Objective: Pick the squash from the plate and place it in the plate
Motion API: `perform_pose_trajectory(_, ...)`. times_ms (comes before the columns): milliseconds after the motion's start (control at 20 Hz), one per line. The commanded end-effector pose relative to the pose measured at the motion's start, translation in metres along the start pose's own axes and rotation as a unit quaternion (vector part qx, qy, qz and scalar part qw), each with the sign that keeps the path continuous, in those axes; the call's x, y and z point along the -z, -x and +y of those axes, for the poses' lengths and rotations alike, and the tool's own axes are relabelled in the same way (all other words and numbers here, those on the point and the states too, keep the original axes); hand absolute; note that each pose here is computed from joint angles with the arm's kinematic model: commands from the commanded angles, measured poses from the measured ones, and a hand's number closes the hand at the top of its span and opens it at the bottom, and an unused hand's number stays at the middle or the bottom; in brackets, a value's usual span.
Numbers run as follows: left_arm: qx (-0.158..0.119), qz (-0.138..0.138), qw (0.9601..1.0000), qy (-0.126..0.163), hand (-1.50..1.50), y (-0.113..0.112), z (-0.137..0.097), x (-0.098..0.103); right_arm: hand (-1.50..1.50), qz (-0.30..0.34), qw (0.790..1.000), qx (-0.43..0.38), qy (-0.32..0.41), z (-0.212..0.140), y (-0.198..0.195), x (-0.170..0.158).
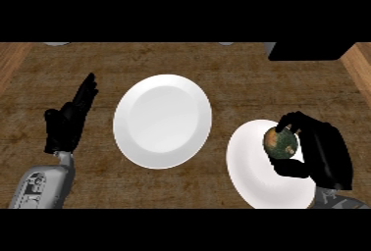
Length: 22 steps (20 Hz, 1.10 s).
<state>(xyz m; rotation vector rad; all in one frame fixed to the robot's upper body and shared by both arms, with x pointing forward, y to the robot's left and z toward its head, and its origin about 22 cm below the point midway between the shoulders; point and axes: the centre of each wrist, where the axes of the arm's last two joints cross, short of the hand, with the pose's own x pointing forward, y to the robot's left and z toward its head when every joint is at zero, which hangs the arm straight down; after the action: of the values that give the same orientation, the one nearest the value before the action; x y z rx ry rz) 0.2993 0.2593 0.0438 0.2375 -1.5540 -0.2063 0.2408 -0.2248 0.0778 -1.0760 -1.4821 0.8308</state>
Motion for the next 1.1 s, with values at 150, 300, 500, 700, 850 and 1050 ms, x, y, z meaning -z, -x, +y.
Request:
perform_pose_trajectory(150,-0.001,0.000,0.9999,0.012,0.00,0.007,0.008,0.008,1.50,-0.098,0.992,0.062,0.053,-0.032,-0.051,-0.002)
perform_pose_trajectory(300,-0.004,-0.003,0.9999,0.014,0.00,-0.007,-0.002,0.011,1.50,-0.113,0.990,0.082,0.013,-0.032,-0.106,0.003)
perform_pose_trajectory(500,0.004,-0.012,0.9999,0.009,0.00,-0.007,-0.025,0.009,1.50,-0.094,0.989,0.111,-0.027,0.006,-0.135,0.024)
perform_pose_trajectory(700,0.004,-0.008,0.9998,0.015,0.00,-0.007,-0.016,0.001,1.50,-0.090,0.988,0.123,-0.034,0.019,-0.159,0.061)
perform_pose_trajectory(850,-0.006,-0.016,0.9997,0.017,0.00,0.012,-0.008,-0.003,1.50,-0.102,0.984,0.137,-0.059,0.039,-0.170,0.064)
perform_pose_trajectory(1050,-0.003,-0.018,0.9995,0.026,0.00,-0.011,0.005,0.010,1.50,-0.099,0.987,0.105,-0.068,0.079,-0.188,0.068)
